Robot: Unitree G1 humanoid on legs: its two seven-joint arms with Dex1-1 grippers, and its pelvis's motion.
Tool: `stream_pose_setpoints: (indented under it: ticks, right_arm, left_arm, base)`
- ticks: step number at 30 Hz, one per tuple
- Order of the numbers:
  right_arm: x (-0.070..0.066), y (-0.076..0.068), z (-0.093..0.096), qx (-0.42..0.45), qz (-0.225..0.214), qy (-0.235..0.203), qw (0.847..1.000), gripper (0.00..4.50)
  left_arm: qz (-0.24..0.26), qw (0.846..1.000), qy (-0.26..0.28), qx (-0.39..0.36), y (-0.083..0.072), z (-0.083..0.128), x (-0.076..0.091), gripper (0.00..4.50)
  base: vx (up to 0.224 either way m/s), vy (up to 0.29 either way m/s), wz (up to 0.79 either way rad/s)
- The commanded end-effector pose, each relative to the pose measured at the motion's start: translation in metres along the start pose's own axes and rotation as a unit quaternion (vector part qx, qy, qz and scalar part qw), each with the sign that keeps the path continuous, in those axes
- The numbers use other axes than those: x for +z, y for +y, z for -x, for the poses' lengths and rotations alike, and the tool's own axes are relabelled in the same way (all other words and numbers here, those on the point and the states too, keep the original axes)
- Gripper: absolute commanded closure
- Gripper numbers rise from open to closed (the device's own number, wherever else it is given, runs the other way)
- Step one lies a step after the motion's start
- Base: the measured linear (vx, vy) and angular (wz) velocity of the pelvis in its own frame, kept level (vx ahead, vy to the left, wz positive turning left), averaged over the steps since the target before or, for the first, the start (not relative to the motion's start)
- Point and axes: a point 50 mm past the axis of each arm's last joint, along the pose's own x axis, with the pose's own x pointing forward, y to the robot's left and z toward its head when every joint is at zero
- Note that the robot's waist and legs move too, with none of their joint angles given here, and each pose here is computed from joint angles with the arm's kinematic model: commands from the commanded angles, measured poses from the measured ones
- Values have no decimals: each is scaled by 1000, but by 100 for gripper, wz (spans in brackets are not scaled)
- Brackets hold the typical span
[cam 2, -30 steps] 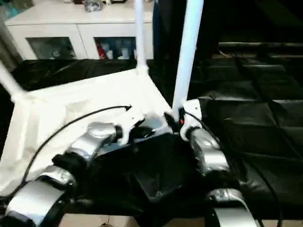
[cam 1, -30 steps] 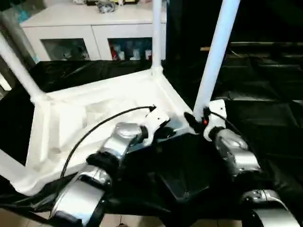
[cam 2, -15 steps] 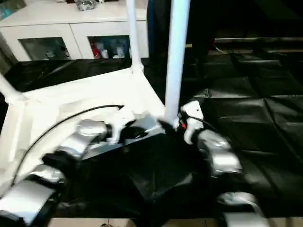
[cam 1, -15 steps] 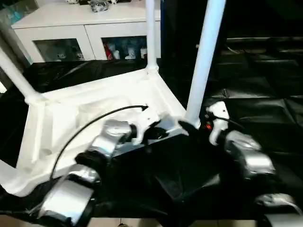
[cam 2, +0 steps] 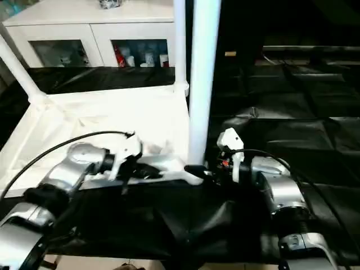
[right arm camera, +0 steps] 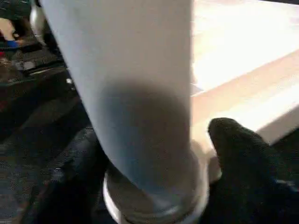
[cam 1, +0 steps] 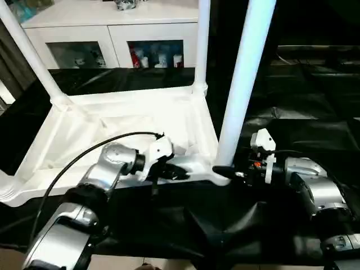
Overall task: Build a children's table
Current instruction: Rotate leg to tighten
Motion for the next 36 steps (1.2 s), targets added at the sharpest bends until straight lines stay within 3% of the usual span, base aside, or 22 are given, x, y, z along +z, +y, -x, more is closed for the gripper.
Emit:
stream_pose_setpoints:
  ticks: [1,8,11,15,19,20,23,25,26,27,32,35,36]
  right_arm:
    - [3,5,-3,17,4,-7,1000,146]
    - [-2,11,-4,25,-9,-13,1000,194]
    - [-8,14,-7,8,-25,-23,999,221]
    - [-27,10,-22,-124,-54,-16,991,233]
    - [-35,9,-37,-200,-81,-15,976,246]
    - [-37,7,-45,-246,-93,-12,965,247]
    - [-33,5,-63,-297,-105,-15,949,248]
    - [-28,7,-70,-299,-100,-22,949,248]
    - [-23,9,-78,-294,-98,-38,950,214]
    - [-20,10,-80,-289,-101,-49,951,214]
    - [-17,7,-72,-298,-89,-62,948,159]
    - [-13,-1,-51,-318,-68,-68,943,159]
    - [-10,-4,-35,-318,-55,-76,943,159]
  left_arm:
    - [-7,1000,-3,-8,-1,2,3,450]
    - [-3,1000,-13,5,-2,0,5,450]
    - [0,999,-18,44,3,-6,8,450]
    - [24,988,-31,147,16,-26,16,450]
    - [40,979,-35,197,21,-41,23,450]
    - [47,974,-39,220,23,-50,28,450]
    - [49,968,-56,240,25,-63,41,450]
    - [43,969,-61,236,25,-68,47,450]
    - [31,971,-65,227,23,-74,52,450]
    - [24,973,-66,222,22,-75,53,450]
    - [-4,978,-71,197,19,-74,53,450]
    - [-9,979,-82,187,17,-72,51,450]
    - [-9,979,-89,185,17,-71,51,450]
  base:
    - [0,0,0]
    - [0,0,0]
    - [0,0,0]
    - [0,0,0]
    - [0,0,0]
    - [0,0,0]
    - [0,0,0]
    - [0,0,0]
    - [0,0,0]
    - [0,0,0]
    - [0,0,0]
    - [0,0,0]
    - [0,0,0]
